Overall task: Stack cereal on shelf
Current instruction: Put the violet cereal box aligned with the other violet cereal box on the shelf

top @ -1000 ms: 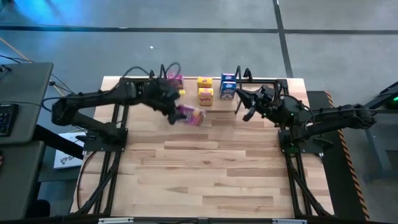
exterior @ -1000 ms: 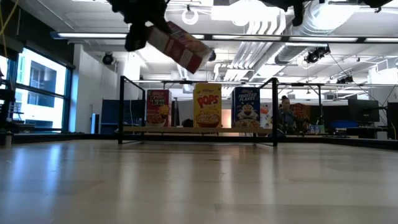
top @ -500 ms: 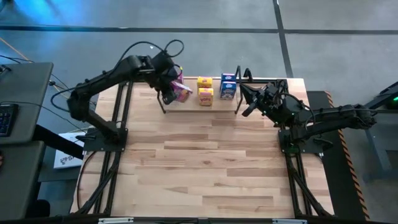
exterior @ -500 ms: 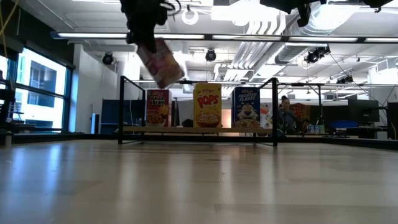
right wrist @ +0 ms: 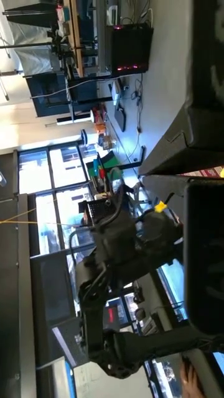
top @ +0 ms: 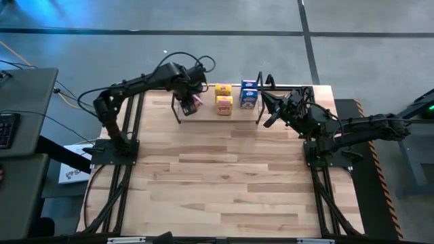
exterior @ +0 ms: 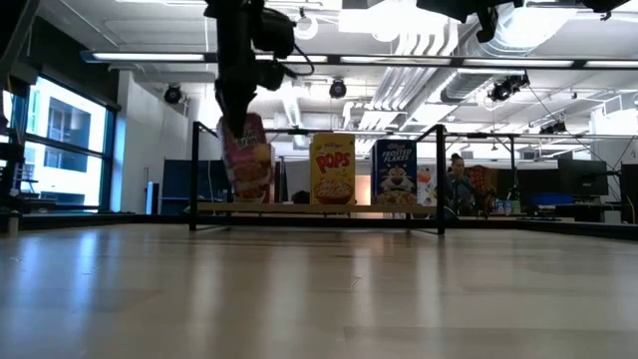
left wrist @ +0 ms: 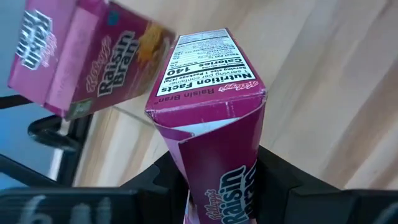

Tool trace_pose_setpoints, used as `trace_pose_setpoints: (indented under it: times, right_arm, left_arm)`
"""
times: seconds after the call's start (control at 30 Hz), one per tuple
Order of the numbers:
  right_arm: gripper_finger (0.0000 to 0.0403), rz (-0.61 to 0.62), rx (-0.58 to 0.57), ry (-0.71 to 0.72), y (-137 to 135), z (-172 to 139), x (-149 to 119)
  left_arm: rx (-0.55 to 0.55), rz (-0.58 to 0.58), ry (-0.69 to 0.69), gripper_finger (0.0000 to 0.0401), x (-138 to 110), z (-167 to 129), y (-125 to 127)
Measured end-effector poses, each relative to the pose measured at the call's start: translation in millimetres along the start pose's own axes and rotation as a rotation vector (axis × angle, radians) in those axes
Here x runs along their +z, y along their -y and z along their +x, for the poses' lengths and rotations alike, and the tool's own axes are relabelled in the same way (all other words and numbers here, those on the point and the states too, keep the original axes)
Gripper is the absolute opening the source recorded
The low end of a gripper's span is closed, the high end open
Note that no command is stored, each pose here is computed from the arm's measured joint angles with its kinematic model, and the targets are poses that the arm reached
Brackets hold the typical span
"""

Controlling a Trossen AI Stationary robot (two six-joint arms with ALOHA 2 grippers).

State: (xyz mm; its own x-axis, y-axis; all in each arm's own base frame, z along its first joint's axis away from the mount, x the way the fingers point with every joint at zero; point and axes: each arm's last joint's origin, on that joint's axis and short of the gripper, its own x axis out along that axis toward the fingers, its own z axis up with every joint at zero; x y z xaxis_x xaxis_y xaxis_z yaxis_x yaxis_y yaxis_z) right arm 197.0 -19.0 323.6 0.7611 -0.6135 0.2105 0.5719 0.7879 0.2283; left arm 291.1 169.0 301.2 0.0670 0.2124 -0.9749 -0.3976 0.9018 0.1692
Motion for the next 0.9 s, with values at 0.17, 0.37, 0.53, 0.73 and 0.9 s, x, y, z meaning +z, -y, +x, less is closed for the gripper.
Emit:
trace_pose_setpoints:
  times: [0.17, 0.37, 0.53, 0.73, 0.9]
  right_arm:
    - [0.0, 0.0, 0.001, 0.0, 0.0, 0.0, 0.0]
    - [0.0, -0.005, 0.002, -0.007, 0.0, 0.0, -1.0]
    - [0.0, -0.009, 0.002, -0.013, 0.0, 0.0, -1.7]
    - [0.0, -0.009, 0.002, -0.013, 0.0, 0.0, -1.7]
    - [0.0, 0.011, 0.002, -0.013, 0.0, 0.0, -1.7]
  left_arm:
    - [0.003, 0.059, -0.064, 0.0119, 3.6, 14.0, 1.6]
    - [-0.003, 0.095, -0.075, 0.0119, 6.6, 20.2, 2.3]
    - [0.001, 0.16, -0.076, 0.0121, 6.7, 20.3, 2.1]
    - [0.008, 0.193, -0.046, 0.0135, 9.6, 20.5, 1.6]
    - [0.01, 0.193, -0.035, 0.0152, 10.7, 20.5, 1.5]
